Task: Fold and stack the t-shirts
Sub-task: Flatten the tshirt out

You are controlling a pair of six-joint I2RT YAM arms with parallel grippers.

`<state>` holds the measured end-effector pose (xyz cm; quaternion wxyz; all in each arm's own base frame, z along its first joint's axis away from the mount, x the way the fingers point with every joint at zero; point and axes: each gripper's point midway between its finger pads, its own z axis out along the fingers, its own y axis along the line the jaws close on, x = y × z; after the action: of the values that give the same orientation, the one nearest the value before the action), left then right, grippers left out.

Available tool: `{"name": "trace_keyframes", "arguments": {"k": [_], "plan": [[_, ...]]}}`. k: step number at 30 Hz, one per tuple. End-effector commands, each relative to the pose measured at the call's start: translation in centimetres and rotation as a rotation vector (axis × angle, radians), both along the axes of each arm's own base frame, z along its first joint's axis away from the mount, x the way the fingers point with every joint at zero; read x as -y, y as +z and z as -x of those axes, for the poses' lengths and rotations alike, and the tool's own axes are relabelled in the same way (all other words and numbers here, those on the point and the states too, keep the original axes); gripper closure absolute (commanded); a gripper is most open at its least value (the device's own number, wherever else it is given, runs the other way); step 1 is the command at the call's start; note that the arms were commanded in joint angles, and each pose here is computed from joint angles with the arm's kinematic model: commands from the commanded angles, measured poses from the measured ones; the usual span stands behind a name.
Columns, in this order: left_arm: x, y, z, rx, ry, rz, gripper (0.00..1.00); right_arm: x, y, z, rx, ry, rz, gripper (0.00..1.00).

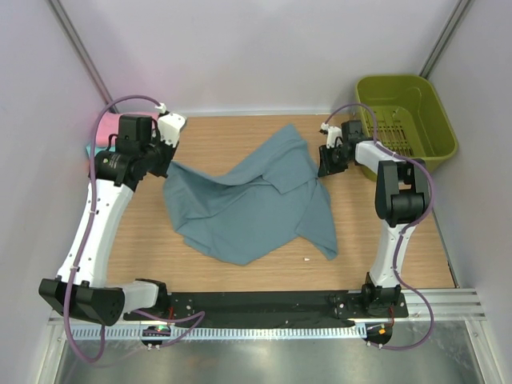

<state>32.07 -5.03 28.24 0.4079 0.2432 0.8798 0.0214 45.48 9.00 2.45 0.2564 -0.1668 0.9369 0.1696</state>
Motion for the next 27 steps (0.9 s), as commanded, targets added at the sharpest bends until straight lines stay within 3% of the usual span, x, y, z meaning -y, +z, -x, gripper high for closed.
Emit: {"name": "trace_keyframes", "arguments": {"k": [1, 4, 7, 10, 19, 27], "plan": [[-0.6, 2.2, -0.3, 0.071, 0.01, -0.007, 1.0, -1.1, -0.3, 0.4, -0.031, 0.02, -0.036, 0.72], [-0.7, 2.2, -0.3, 0.073, 0.016, 0.001, 1.0, -1.2, -0.1, 0.4, -0.023, 0.022, -0.039, 0.88], [-0.7, 2.5, -0.4, 0.08, 0.019, 0.004, 1.0, -1.2, 1.1, 0.1, 0.01, 0.021, -0.039, 0.98], [-0.8, 2.9, -0.6, 0.091, 0.013, -0.004, 1.0, -1.0, 3.4, -0.5, 0.06, 0.025, -0.028, 0.98], [-1.3, 6.7, -1.8, 0.215, 0.007, -0.047, 1.0, -0.7, 26.9, -3.5, 0.568, 0.054, -0.025, 0.99], [-0.7, 16.0, -3.1, 0.438, -0.023, -0.042, 1.0, -0.5, 40.2, 0.7, 0.838, 0.001, -0.091, 0.99]]}}
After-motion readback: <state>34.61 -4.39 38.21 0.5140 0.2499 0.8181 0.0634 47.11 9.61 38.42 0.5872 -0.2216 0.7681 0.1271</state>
